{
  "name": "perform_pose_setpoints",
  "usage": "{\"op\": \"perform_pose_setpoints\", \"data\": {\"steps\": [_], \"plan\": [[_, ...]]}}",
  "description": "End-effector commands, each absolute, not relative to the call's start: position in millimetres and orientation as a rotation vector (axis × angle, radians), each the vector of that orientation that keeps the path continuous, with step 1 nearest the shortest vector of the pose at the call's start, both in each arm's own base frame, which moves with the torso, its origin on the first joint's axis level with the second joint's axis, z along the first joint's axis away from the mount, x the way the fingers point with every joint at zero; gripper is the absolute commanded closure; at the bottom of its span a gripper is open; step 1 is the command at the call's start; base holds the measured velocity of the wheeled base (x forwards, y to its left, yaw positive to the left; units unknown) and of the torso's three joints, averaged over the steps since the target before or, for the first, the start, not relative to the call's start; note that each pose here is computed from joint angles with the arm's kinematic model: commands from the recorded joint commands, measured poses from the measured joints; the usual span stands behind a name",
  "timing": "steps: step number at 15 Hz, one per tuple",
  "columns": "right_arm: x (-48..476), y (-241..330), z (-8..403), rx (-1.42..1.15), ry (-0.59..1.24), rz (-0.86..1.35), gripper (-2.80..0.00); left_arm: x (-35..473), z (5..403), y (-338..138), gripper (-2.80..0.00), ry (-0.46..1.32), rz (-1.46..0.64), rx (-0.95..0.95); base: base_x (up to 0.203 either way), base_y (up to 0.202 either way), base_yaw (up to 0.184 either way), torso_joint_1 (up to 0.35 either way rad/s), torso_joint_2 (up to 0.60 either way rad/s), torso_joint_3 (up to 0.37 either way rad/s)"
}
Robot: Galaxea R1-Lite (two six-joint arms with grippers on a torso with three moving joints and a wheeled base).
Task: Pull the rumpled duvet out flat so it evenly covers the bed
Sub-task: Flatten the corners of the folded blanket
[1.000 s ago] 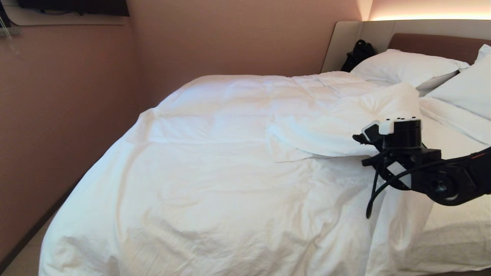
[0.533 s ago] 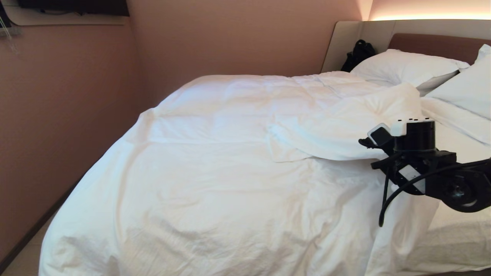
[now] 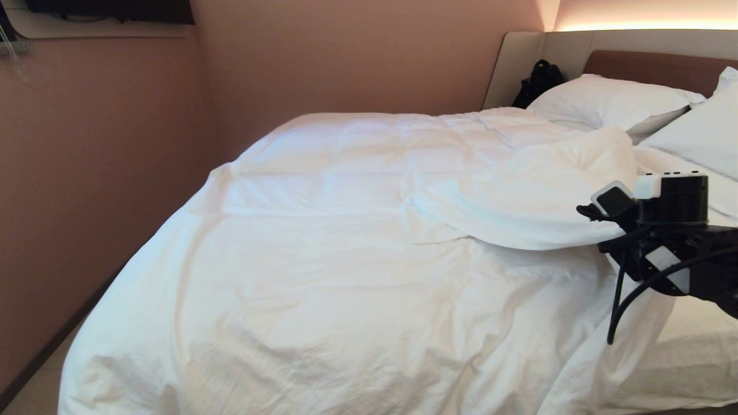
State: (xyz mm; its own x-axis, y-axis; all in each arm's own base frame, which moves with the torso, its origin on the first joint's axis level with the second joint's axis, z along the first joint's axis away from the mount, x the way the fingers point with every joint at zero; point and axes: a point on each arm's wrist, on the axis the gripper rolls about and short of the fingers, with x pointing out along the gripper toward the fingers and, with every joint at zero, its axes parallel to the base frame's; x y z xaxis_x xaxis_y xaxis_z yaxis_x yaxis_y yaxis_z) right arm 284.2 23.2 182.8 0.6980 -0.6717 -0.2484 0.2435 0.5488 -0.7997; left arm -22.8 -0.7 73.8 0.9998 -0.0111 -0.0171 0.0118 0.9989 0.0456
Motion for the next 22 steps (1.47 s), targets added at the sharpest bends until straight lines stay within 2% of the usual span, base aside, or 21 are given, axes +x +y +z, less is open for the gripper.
{"op": "perform_pose_setpoints", "data": {"steps": [1,11,16,22], "plan": [[273,18,184,-0.813,0.585,-0.597,0.0,-23,74,-1,0.0,0.017,-0.011,0.046,0.0,0.0,0.0,0.0,0.0,0.0],[236,5,176,-0.76,0.606,-0.648,0.0,-23,74,-1,0.0,0.017,-0.011,0.046,0.0,0.0,0.0,0.0,0.0,0.0],[210,-3,151,-0.7,0.661,-0.668,0.0,-23,74,-1,0.0,0.017,-0.011,0.046,0.0,0.0,0.0,0.0,0.0,0.0],[208,-2,111,-0.451,0.709,-0.608,0.0,-23,74,-1,0.0,0.017,-0.011,0.046,0.0,0.0,0.0,0.0,0.0,0.0]]}}
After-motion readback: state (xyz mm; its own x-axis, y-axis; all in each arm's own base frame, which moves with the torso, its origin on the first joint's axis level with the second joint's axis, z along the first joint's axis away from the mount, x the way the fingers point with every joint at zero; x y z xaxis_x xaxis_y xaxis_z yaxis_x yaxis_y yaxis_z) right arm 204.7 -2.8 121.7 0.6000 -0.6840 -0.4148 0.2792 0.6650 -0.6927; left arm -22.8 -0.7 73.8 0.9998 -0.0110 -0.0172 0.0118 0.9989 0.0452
